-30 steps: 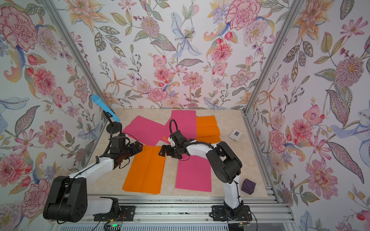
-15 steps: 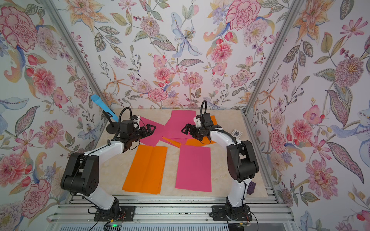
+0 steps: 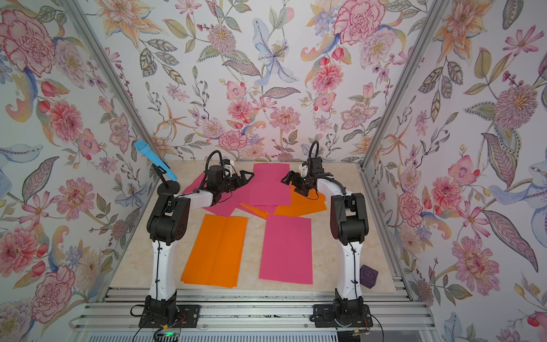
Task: Sort the scattered colored papers by color
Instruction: Pick up the colored paper.
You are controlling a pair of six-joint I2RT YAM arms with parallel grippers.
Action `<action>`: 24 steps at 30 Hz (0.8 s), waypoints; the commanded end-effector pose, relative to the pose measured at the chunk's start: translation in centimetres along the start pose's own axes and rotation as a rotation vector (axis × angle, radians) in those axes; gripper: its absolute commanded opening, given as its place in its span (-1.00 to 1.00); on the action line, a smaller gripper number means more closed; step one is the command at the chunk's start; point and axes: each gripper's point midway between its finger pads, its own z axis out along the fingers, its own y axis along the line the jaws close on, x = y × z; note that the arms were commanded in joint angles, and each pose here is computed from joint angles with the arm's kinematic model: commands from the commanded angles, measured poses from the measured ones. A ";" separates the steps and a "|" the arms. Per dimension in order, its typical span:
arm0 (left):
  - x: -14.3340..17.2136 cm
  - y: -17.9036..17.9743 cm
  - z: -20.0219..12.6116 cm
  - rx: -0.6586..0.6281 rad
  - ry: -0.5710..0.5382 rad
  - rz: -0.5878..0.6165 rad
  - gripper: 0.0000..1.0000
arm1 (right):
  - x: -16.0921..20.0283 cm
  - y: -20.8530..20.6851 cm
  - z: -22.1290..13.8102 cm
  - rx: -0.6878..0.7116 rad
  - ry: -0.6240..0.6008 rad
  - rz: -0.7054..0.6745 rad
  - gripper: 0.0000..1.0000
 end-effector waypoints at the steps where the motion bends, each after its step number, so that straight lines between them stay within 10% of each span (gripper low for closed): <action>1: -1.2 -0.5 1.3 -0.001 0.003 0.008 0.99 | 0.0 -1.2 1.2 0.001 0.044 0.011 0.83; 24: 3.9 1.7 5.1 -0.006 0.104 -0.071 0.99 | 0.0 -3.8 5.2 -0.054 0.112 0.081 0.55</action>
